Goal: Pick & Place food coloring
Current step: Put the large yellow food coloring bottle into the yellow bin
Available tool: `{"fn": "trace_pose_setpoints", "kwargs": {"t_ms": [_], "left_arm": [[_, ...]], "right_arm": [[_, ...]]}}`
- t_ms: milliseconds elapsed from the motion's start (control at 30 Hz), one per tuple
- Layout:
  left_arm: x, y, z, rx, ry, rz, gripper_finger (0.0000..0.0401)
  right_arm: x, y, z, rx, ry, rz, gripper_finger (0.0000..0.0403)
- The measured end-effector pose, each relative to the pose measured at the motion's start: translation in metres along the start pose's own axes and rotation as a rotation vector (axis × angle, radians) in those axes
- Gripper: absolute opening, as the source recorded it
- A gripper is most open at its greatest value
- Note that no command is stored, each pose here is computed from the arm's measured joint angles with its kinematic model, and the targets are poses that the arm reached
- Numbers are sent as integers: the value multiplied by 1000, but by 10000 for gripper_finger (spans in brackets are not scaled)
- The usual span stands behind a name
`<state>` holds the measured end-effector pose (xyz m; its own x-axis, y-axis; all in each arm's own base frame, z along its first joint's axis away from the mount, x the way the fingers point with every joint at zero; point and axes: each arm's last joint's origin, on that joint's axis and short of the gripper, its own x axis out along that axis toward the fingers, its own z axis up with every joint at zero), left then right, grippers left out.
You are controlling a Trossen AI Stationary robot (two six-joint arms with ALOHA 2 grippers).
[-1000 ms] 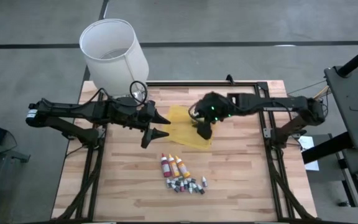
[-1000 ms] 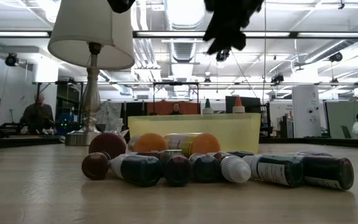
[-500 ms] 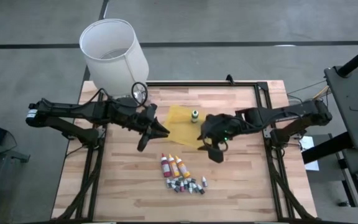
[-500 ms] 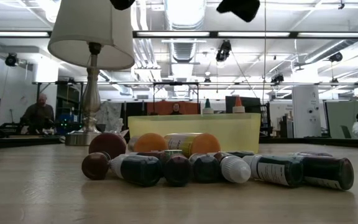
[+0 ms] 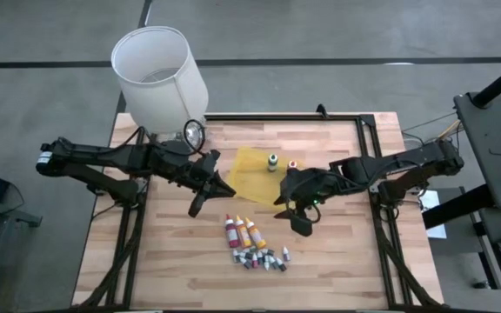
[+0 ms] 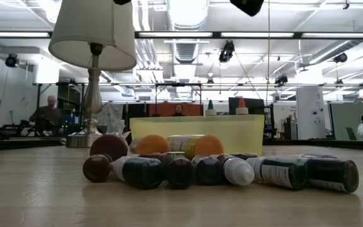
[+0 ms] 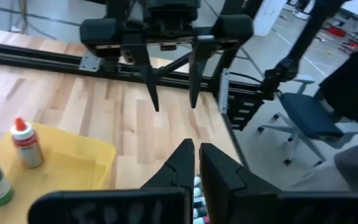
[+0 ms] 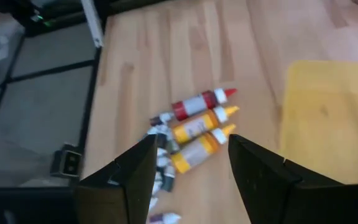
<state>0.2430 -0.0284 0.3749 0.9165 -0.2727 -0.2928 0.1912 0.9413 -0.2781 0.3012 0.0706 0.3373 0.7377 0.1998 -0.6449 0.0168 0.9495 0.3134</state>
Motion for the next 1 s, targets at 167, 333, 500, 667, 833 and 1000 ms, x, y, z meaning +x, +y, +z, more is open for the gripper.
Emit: {"fn": "trace_pose_setpoints", "kwargs": {"t_ms": [167, 333, 500, 667, 833, 1000], "left_arm": [[-7, -9, 1, 22, -14, -33, 0], [-16, -12, -2, 54, -31, -37, 0], [-18, -9, -14, 42, -15, -15, 0], [-14, -6, -28, -73, 41, -3, 0], [-12, -9, -36, -104, 93, -8, 0], [-13, -12, -34, -93, 88, -23, 0]], "right_arm": [[0, 12, 2, -20, -49, 51, 183], [-1, 20, 3, -32, -87, 86, 173], [-2, 22, 5, 3, -93, 91, 166], [-2, 22, 5, 17, -87, 89, 166], [-2, 21, 5, 13, -86, 87, 166], [-1, 21, 4, 4, -82, 84, 166]]}}
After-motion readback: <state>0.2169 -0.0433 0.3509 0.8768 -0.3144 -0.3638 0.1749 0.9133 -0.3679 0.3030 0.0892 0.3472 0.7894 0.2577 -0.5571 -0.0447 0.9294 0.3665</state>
